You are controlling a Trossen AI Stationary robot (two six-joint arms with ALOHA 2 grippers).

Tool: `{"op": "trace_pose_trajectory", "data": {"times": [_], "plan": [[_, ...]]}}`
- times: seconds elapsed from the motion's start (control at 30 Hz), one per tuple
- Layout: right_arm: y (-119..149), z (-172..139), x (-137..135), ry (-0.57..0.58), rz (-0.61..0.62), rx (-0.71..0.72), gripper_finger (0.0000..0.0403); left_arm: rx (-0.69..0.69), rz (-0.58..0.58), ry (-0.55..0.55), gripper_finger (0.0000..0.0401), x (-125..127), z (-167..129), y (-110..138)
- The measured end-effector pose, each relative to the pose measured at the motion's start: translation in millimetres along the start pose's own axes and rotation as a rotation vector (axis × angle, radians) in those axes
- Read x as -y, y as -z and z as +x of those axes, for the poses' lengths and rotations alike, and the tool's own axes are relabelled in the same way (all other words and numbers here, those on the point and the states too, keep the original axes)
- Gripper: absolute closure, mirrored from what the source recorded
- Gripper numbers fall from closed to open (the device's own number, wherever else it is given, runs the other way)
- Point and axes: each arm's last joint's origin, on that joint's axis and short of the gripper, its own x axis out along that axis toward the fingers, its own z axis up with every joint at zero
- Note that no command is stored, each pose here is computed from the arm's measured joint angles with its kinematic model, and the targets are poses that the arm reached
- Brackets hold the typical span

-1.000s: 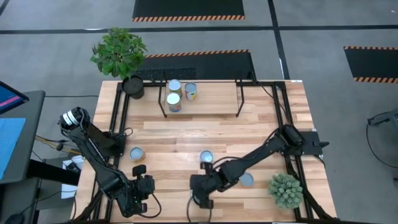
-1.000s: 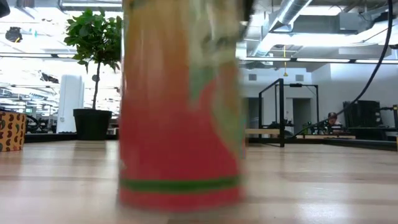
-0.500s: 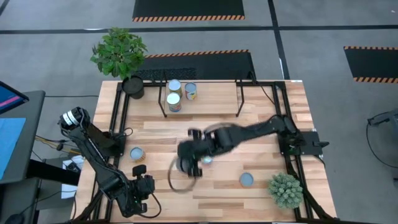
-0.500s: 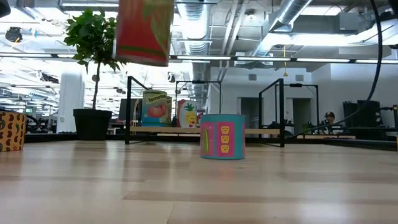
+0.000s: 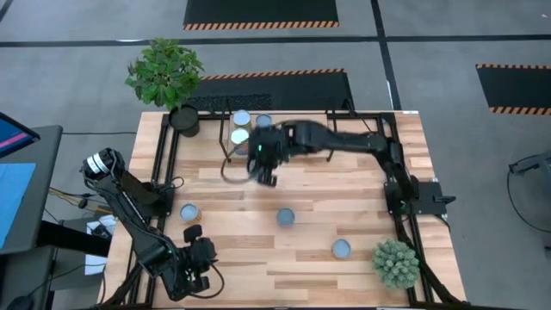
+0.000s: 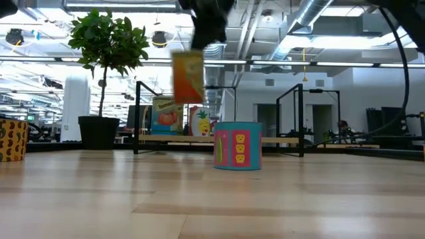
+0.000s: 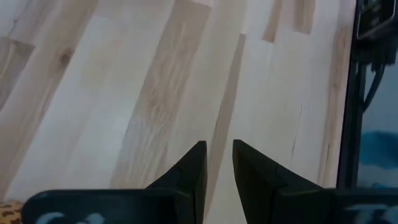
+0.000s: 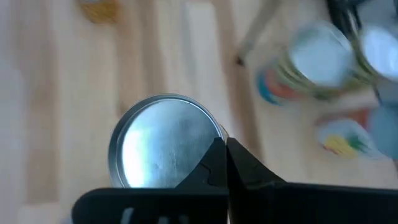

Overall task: Pick and place cans onto a shelf
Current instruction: Put the canned green beans on the shelf

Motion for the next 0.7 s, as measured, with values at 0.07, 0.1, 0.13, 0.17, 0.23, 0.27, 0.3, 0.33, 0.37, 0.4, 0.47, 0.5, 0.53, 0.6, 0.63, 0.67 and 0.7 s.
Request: {"op": "trace_pose_trajectory", "data": {"times": [0.07, 0.1, 0.13, 0.17, 0.23, 0.27, 0.3, 0.33, 0.37, 0.4, 0.47, 0.5, 0.53, 0.6, 0.63, 0.67, 0.7], "plan": [[3.4, 2.8, 23.1, -0.003, 0.007, -0.033, 0.0402, 0.02, -0.033, -0.008, 0.0337, -0.2, 0.0, -0.6], [4.2, 6.1, 32.7, -0.019, 0.002, -0.038, 0.0402, 0.03, -0.046, -0.012, 0.0337, -0.4, 0.0, -0.8], [4.9, 9.9, 42.8, -0.035, 0.004, -0.039, 0.0402, 0.041, -0.059, -0.015, 0.0337, -0.5, 0.0, -1.2], [6.3, 13.0, 52.4, -0.044, 0.008, -0.045, 0.0402, 0.05, -0.07, -0.019, 0.0337, -0.6, 0.0, -1.4], [9.9, 16.4, 69.1, -0.05, 0.015, -0.06, 0.0402, 0.067, -0.096, -0.024, 0.0337, -0.8, 0.0, -1.9], [10.2, 16.6, 75.6, -0.046, 0.015, -0.054, 0.0402, 0.075, -0.11, -0.026, 0.0337, -0.9, -0.1, -2.1], [9.7, 16.3, 81.1, -0.039, 0.014, -0.042, 0.0402, 0.083, -0.121, -0.028, 0.0337, -0.9, -0.1, -2.3], [9.8, 17.7, 86.4, -0.036, 0.013, -0.037, 0.0402, 0.089, -0.132, -0.03, 0.0337, -1.0, -0.1, -2.5], [10.8, 19.6, 91.3, -0.044, 0.015, -0.038, 0.0402, 0.095, -0.142, -0.031, 0.0337, -1.1, -0.1, -2.7], [12.6, 21.7, 96.8, -0.058, 0.021, -0.043, 0.0402, 0.1, -0.15, -0.033, 0.0337, -1.3, 0.0, -3.0], [15.0, 24.4, 104.5, -0.078, 0.023, -0.046, 0.0402, 0.103, -0.168, -0.036, 0.0337, -1.8, 0.7, -4.1], [14.8, 27.2, 107.3, -0.081, 0.023, -0.04, 0.0402, 0.103, -0.174, -0.037, 0.0337, -2.1, 1.0, -4.7], [13.9, 29.6, 109.6, -0.08, 0.025, -0.029, 0.0402, 0.104, -0.178, -0.038, 0.0337, -2.3, 1.3, -5.2], [16.8, 36.2, 114.3, -0.077, 0.029, -0.048, 0.0402, 0.105, -0.184, -0.042, 0.0337, -3.1, 2.2, -6.6], [17.3, 41.4, 115.7, -0.079, 0.023, -0.048, 0.0402, 0.105, -0.188, -0.044, 0.0337, -3.5, 2.8, -7.6], [15.6, 45.7, 116.3, -0.083, 0.017, -0.029, 0.0402, 0.106, -0.191, -0.046, 0.0337, -3.9, 3.2, -8.4], [15.0, 47.8, 116.6, -0.087, 0.013, -0.02, 0.0402, 0.106, -0.191, -0.048, 0.0337, -4.3, 3.7, -9.1]]}}
